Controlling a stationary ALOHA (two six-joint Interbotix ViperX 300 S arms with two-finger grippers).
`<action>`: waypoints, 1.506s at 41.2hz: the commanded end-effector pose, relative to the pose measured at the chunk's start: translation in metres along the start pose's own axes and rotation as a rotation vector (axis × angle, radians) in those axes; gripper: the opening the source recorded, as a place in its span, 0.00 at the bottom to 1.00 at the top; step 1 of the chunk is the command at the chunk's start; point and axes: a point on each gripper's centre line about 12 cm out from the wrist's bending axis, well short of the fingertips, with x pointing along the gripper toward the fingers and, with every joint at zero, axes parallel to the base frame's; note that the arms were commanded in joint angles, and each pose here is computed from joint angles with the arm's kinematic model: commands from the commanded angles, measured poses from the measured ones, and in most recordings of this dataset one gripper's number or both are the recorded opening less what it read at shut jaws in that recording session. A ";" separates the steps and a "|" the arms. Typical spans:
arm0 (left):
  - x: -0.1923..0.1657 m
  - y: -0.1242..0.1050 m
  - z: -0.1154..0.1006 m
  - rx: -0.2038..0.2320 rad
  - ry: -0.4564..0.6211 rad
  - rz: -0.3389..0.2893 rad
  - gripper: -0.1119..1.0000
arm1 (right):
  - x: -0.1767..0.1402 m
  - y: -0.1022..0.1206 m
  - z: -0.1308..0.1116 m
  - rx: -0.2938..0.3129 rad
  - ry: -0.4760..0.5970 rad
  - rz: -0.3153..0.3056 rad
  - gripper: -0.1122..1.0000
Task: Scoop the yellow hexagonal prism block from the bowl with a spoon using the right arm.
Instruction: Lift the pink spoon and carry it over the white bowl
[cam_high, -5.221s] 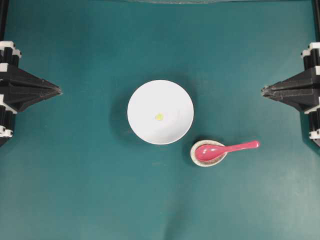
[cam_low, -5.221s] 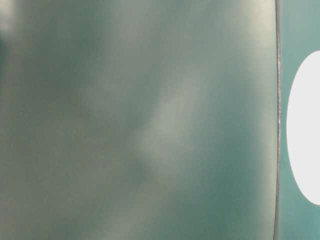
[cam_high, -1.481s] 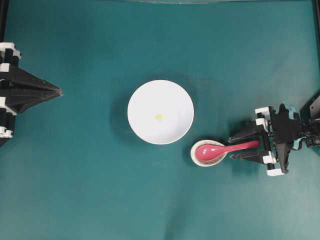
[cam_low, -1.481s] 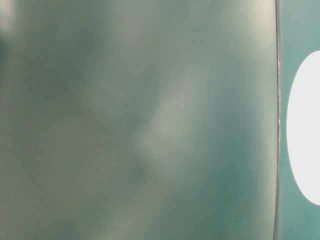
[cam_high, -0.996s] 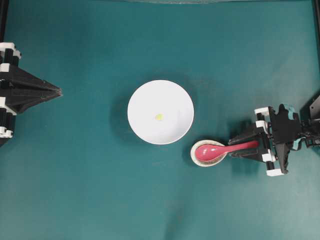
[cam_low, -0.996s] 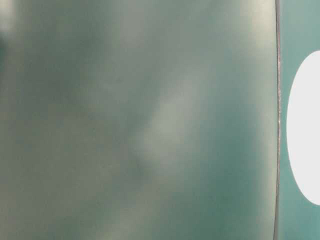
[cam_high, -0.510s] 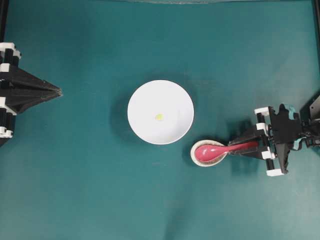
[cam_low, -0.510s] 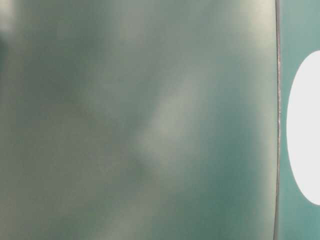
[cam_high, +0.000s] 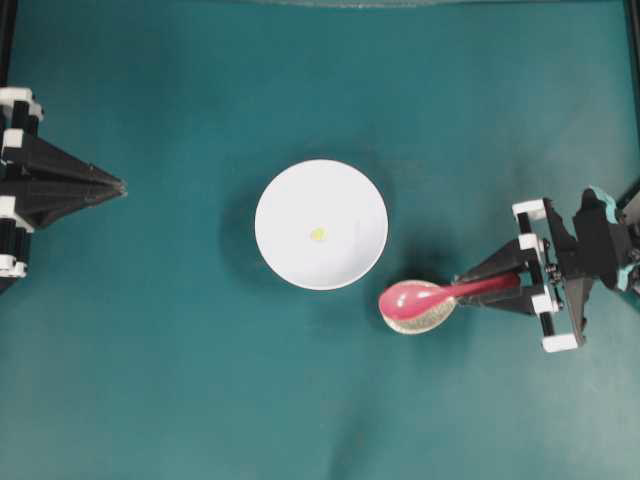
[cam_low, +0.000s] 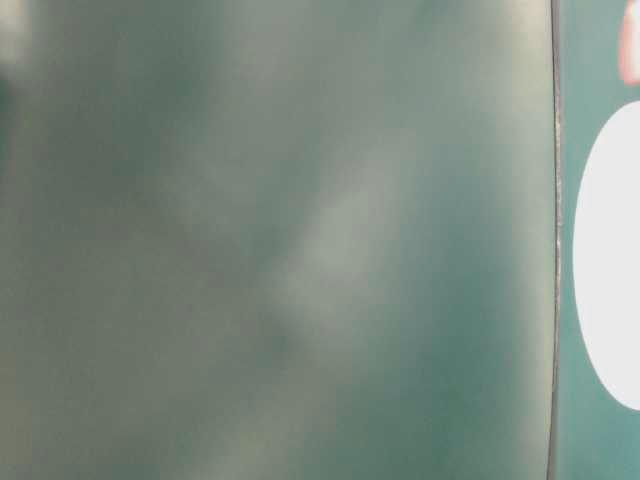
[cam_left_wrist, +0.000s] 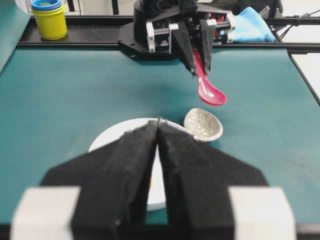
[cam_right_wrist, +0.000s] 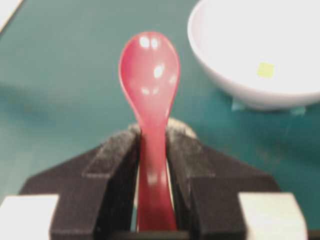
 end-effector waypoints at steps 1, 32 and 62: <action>0.002 0.000 0.013 0.005 -0.038 0.000 0.18 | 0.003 -0.001 0.029 0.012 -0.007 -0.007 0.32; 0.004 0.000 0.012 -0.006 -0.038 0.000 0.18 | 0.024 -0.055 0.119 0.252 0.245 -0.184 0.32; 0.004 0.000 0.012 -0.015 -0.040 0.000 0.18 | 0.055 -0.058 0.119 0.311 0.383 -0.195 0.32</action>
